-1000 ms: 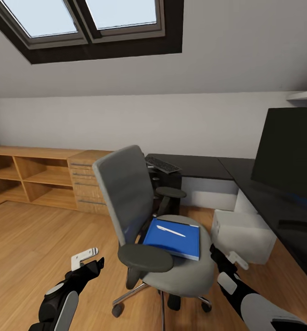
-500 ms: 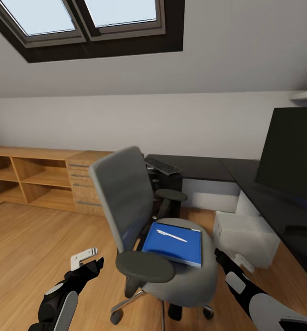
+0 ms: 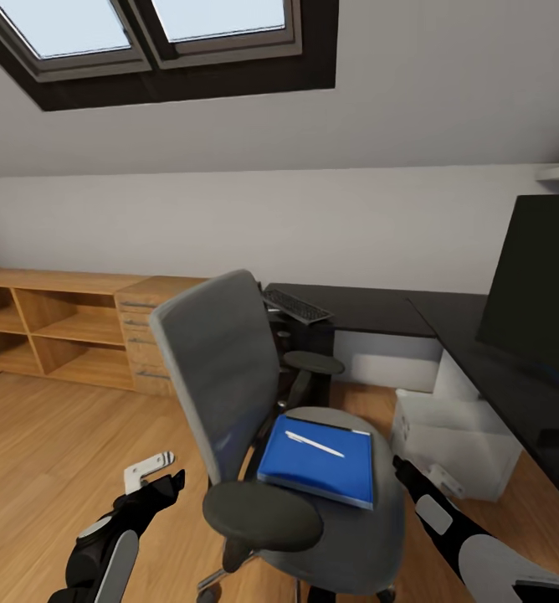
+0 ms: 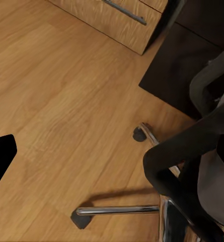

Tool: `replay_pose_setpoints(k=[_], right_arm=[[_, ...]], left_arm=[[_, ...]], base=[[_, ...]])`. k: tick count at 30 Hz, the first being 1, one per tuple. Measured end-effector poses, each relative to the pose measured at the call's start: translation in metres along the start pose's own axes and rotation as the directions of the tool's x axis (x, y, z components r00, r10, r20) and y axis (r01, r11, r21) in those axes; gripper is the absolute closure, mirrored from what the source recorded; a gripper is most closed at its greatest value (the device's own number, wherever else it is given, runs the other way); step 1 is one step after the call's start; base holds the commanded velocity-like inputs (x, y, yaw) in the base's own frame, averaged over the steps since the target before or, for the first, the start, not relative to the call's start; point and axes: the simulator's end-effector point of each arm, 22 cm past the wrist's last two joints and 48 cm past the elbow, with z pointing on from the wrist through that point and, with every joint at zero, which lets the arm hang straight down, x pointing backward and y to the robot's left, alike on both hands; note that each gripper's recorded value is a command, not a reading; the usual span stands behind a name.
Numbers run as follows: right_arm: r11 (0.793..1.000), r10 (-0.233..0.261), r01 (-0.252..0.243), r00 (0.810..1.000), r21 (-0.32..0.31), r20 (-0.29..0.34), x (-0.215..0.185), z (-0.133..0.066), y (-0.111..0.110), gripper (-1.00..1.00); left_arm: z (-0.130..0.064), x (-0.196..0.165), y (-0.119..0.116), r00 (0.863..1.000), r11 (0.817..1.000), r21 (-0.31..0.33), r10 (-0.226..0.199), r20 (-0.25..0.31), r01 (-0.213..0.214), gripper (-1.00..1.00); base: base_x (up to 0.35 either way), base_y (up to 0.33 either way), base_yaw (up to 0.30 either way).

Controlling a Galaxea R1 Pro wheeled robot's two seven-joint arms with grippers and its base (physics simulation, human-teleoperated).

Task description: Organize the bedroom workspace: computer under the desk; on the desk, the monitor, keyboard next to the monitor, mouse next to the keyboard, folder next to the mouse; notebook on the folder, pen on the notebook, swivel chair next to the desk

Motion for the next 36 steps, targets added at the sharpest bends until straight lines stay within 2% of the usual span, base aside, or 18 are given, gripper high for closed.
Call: replay_pose_setpoints(k=[6, 15, 25, 36], right_arm=[[1.000, 0.005, -0.005, 1.000, 0.002, -0.013, 0.003, 0.000, -0.001, -1.00], [0.999, 0.044, -0.044, 0.999, 0.008, -0.018, 0.011, 0.003, -0.007, -1.00], [0.998, 0.050, -0.050, 0.999, -0.029, 0.017, 0.012, 0.011, -0.002, -1.00], [0.997, 0.058, -0.056, 0.998, -0.049, 0.039, 0.003, 0.011, 0.008, -1.00]], left_arm=[[0.001, -0.004, 0.015, 1.000, 0.999, -0.024, -0.027, 0.007, 0.027, -1.00], [0.003, 0.000, 0.028, 0.998, 0.997, -0.041, -0.059, 0.014, 0.059, -1.00], [0.011, 0.020, 0.036, 0.998, 0.997, -0.041, -0.062, 0.016, 0.063, -1.00], [0.011, 0.020, 0.035, 0.998, 0.997, -0.040, -0.062, 0.015, 0.062, -1.00]], base=[[0.021, 0.000, 0.000], [0.003, 0.000, 0.000], [0.000, 0.000, 0.000], [0.000, 0.000, 0.003]])
